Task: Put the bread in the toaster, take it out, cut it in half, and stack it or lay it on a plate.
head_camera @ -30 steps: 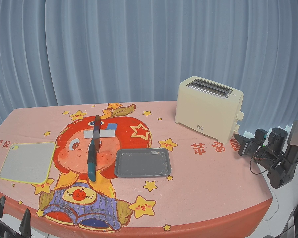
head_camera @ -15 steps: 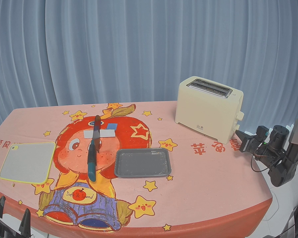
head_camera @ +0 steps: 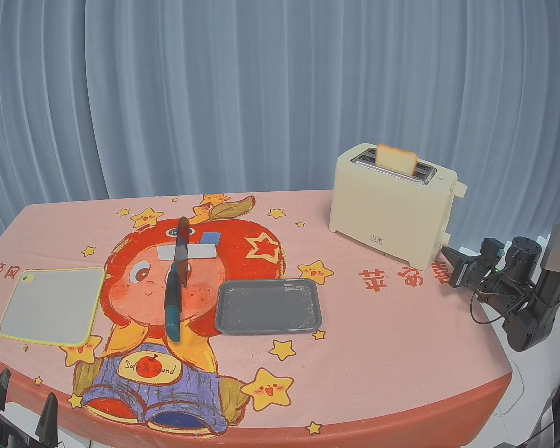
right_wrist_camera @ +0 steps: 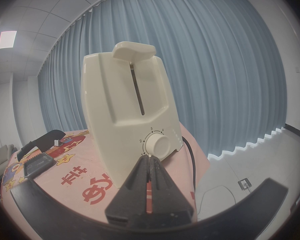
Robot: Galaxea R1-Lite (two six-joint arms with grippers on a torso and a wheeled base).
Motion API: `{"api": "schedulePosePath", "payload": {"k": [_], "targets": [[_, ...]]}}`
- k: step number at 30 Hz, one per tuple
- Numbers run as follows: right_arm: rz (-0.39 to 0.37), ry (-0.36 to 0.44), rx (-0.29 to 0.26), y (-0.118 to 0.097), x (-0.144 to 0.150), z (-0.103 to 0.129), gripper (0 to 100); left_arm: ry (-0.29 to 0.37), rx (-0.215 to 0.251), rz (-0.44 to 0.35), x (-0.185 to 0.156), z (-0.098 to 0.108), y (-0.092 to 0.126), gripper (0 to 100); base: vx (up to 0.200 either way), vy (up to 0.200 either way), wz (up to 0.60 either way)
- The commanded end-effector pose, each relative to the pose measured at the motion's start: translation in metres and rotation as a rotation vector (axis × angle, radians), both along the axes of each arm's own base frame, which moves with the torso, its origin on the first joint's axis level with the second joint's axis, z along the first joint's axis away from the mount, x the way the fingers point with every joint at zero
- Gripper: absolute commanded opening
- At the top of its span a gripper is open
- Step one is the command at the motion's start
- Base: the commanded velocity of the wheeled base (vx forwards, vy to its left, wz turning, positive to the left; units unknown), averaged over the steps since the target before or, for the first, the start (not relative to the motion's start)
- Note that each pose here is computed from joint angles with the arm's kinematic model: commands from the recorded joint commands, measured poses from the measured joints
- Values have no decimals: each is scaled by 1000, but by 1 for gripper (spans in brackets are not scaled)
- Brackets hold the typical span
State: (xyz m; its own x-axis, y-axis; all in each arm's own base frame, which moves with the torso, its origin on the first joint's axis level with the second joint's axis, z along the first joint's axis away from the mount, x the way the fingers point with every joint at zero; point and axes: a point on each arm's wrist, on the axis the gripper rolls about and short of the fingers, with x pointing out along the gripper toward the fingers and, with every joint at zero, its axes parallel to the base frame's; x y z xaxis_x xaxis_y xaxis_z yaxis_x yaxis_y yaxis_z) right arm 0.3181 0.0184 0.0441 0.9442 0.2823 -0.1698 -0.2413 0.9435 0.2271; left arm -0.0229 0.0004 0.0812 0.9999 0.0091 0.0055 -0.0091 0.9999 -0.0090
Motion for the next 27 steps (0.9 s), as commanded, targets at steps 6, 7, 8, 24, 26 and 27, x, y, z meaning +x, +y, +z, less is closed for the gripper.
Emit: {"api": "schedulePosePath", "payload": {"k": [6, 7, 8, 24, 26, 27], "targets": [[5, 3, 0, 1, -1, -2, 0, 18, 0, 2, 1, -5, 0, 100, 0, 0, 0], [5, 3, 0, 1, -1, -2, 0, 18, 0, 2, 1, -5, 0, 100, 0, 0, 0], [5, 3, 0, 1, -1, -2, 0, 18, 0, 2, 1, -5, 0, 100, 0, 0, 0], [40, -37, -46, 11, -16, 15, 0, 18, 0, 2, 1, -5, 0, 100, 0, 0, 0], [40, -53, -48, 13, -19, 21, 0, 18, 0, 2, 1, -5, 0, 100, 0, 0, 0], [33, -61, -51, 13, -22, 24, 0, 18, 0, 2, 1, -5, 0, 100, 0, 0, 0]]}}
